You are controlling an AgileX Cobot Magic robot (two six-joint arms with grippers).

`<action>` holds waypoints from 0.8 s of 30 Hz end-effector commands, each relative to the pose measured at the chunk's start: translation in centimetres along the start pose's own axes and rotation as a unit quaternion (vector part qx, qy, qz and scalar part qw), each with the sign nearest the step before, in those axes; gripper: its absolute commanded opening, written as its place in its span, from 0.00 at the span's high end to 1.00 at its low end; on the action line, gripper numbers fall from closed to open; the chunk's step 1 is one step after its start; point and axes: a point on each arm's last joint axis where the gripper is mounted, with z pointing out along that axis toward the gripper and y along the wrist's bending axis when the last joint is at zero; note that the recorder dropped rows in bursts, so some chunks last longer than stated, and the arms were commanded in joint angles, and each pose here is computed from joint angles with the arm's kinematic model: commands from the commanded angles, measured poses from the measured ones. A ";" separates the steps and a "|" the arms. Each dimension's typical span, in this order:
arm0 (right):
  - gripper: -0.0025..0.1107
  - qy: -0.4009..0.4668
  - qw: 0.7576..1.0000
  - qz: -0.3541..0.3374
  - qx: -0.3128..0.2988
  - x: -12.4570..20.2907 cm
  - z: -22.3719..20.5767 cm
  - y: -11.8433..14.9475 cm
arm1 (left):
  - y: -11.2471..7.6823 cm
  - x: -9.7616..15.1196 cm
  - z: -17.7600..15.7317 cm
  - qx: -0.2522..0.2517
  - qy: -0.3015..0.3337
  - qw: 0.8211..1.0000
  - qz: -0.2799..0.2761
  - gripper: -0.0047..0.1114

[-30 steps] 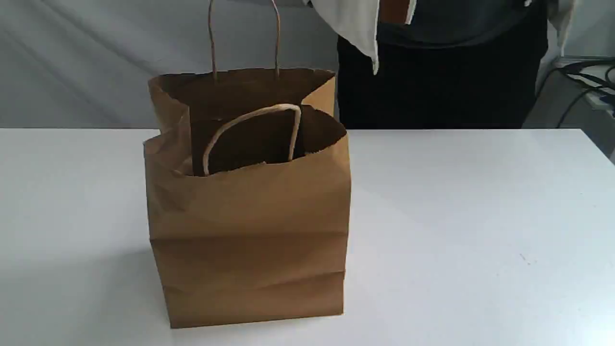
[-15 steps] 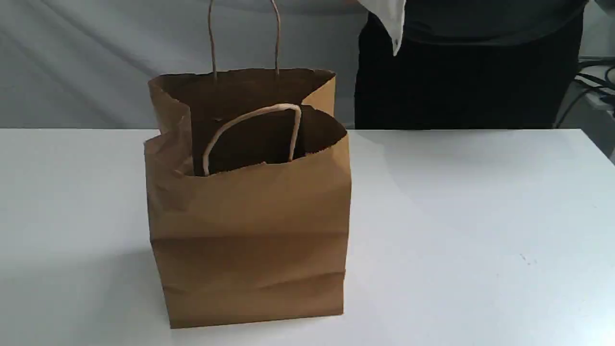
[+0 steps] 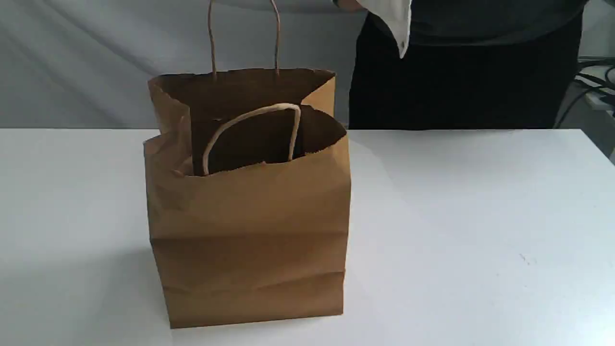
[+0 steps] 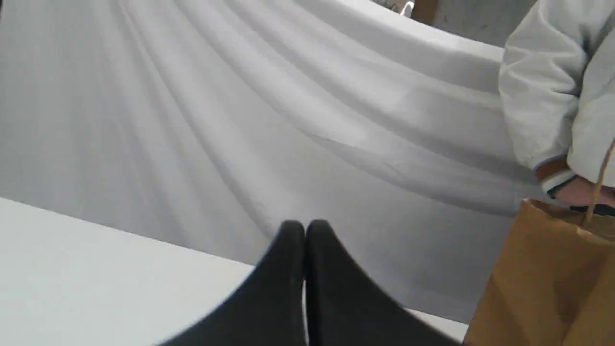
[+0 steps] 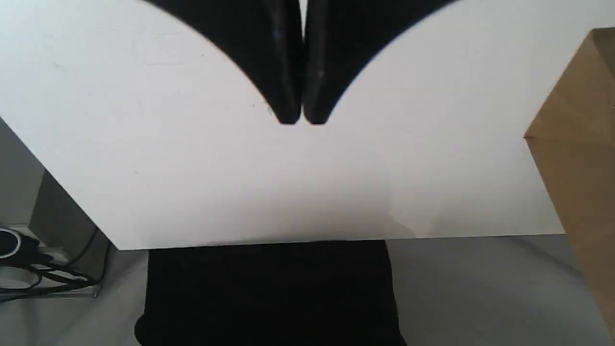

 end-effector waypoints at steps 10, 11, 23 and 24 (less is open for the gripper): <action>0.98 0.000 1.000 0.004 0.003 0.1 0.0 0.0 | 0.6 1.8 -0.6 -0.024 0.063 0.998 0.007 0.96; 0.98 0.000 1.000 0.004 0.003 0.1 0.0 0.0 | 0.7 2.0 -0.6 -0.026 0.071 0.997 0.016 0.96; 0.98 0.001 1.000 0.009 0.002 0.1 0.0 0.0 | 0.7 2.3 -0.6 -0.019 0.091 0.989 0.116 0.96; 0.98 0.001 1.000 0.009 0.002 0.1 0.0 0.0 | 0.7 2.3 -0.6 -0.019 0.091 0.989 0.116 0.96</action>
